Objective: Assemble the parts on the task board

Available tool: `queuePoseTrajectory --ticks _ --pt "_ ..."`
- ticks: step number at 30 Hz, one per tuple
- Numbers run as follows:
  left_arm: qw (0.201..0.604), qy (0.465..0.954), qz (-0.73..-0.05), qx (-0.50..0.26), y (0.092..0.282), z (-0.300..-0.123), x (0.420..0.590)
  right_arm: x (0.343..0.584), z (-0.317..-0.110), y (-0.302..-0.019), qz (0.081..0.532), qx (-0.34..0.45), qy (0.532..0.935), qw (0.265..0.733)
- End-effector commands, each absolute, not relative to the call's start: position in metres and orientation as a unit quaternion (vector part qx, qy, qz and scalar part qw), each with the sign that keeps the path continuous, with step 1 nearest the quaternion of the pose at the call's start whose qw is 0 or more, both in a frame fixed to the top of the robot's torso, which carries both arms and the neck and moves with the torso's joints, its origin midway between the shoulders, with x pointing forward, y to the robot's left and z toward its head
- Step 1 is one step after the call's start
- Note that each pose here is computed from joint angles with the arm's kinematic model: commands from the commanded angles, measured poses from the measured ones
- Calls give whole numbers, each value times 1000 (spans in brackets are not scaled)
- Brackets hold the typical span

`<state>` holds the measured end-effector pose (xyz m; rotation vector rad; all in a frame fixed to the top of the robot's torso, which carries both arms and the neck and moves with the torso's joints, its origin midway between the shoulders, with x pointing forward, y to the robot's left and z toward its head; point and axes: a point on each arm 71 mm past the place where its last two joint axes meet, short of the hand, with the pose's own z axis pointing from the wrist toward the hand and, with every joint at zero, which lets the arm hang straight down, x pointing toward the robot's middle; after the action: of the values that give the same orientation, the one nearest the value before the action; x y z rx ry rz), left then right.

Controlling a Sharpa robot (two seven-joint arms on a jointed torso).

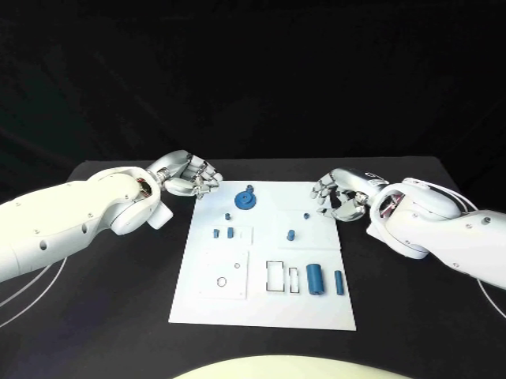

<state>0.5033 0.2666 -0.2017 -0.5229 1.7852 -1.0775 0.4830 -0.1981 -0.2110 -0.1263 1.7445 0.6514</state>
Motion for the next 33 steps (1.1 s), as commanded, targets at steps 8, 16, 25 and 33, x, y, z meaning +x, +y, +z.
queuePoseTrajectory --ticks 8,16,25,33 --pt "426 612 -576 -335 264 -185 501 485 -225 -184 215 -131 750 612" --pt "436 610 -573 -332 264 -184 500 485 -231 -172 217 -134 750 610" --pt "435 610 -577 -326 260 -182 498 483 -241 -166 216 -138 761 597" --pt "432 610 -579 -324 258 -182 496 482 -248 -162 215 -141 767 588"
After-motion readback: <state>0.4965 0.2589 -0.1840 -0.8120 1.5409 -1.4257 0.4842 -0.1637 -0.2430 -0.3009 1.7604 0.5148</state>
